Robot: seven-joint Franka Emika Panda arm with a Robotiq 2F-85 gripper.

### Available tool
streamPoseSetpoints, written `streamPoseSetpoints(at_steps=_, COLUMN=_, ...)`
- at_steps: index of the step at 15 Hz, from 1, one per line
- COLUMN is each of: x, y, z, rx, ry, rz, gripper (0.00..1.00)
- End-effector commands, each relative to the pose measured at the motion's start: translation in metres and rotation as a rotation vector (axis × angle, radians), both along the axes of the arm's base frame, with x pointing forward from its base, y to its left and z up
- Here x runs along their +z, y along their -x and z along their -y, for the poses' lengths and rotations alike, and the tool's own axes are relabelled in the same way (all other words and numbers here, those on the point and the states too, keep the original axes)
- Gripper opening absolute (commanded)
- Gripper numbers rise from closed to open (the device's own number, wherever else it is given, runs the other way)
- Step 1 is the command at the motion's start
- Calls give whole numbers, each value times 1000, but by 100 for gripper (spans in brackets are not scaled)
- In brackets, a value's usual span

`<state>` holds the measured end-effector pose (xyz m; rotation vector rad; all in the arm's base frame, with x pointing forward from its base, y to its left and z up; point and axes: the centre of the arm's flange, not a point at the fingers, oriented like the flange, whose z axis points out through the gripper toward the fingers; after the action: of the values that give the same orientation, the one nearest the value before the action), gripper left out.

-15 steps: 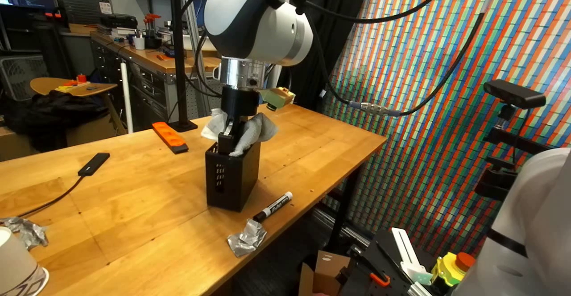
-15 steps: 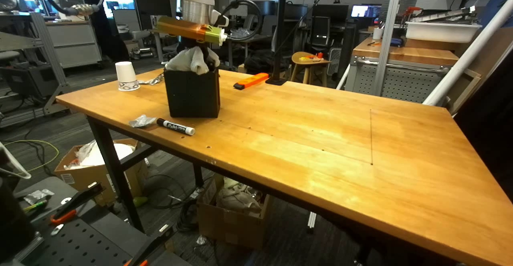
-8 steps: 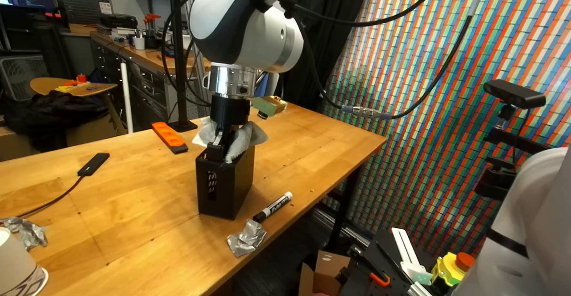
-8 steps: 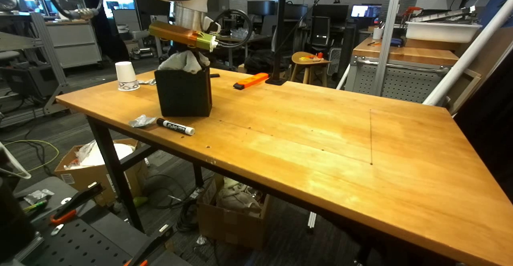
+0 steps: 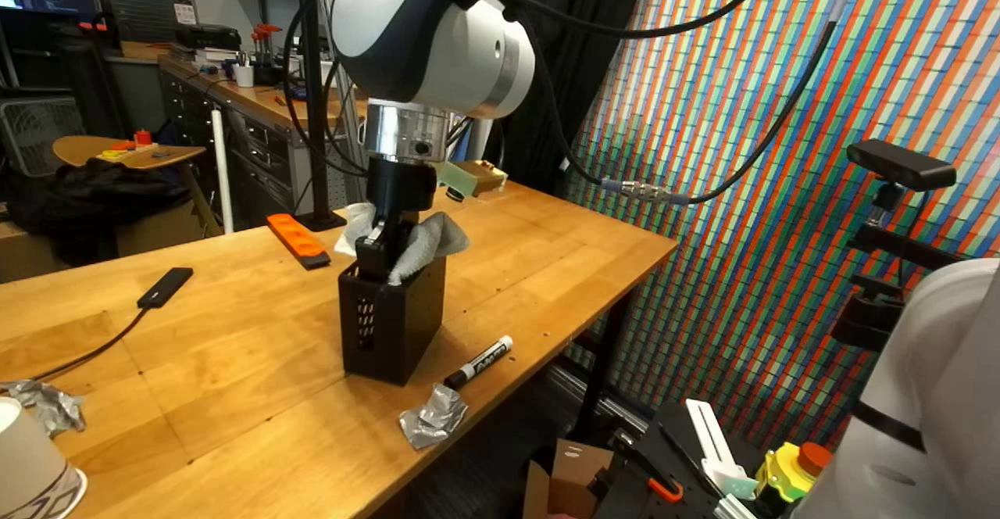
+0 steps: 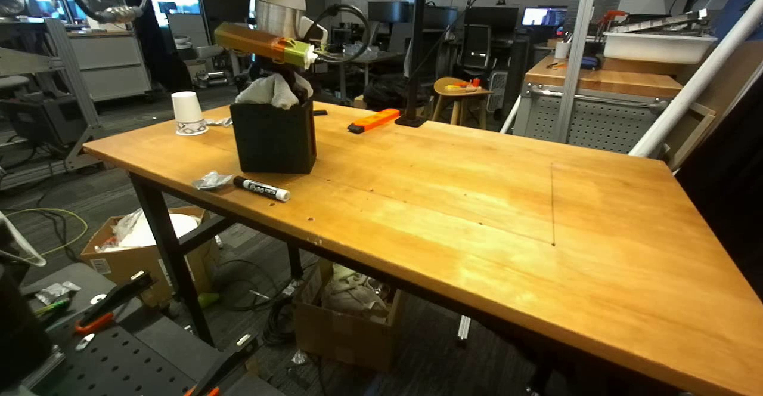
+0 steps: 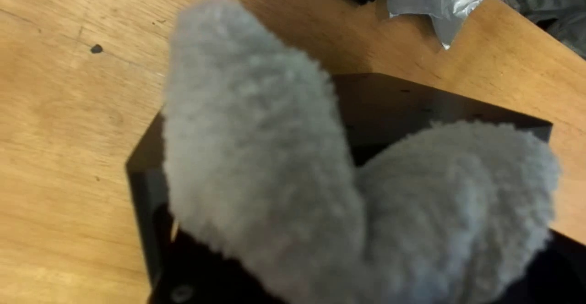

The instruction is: Put the white towel in the black box

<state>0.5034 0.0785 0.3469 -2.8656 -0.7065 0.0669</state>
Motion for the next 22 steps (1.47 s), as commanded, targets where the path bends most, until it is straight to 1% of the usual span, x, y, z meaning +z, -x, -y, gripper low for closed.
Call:
streamPoseSetpoints(at_steps=1, x=45, y=17, z=0, rx=-70, ry=-5, rz=64, gripper=50)
streamPoseSetpoints(at_steps=4, x=73, y=26, z=1, rx=-114, ry=-11, rz=101, gripper=72)
streamPoseSetpoints(at_steps=7, x=92, y=35, z=5, rx=-152, ry=-15, rz=129, gripper=94)
streamPoseSetpoints(at_steps=8, x=98, y=38, z=7, rx=-165, ry=-16, rz=138, gripper=100)
streamPoseSetpoints(at_steps=9, x=101, y=40, z=9, rx=-173, ry=-17, rz=145, gripper=100)
streamPoseSetpoints(at_steps=10, x=103, y=42, z=11, rx=-185, ry=-17, rz=153, gripper=66)
streamPoseSetpoints(at_steps=11, x=104, y=44, z=13, rx=-202, ry=-17, rz=161, gripper=71)
streamPoseSetpoints(at_steps=12, x=106, y=45, z=15, rx=-213, ry=-22, rz=169, gripper=69)
streamPoseSetpoints(at_steps=15, x=108, y=47, z=19, rx=-245, ry=-30, rz=184, gripper=45)
streamPoseSetpoints(at_steps=19, x=108, y=46, z=18, rx=-251, ry=-37, rz=193, gripper=14)
streamPoseSetpoints(at_steps=21, x=108, y=45, z=17, rx=-248, ry=-39, rz=198, gripper=1)
streamPoseSetpoints(at_steps=22, x=107, y=45, z=16, rx=-246, ry=-39, rz=199, gripper=0)
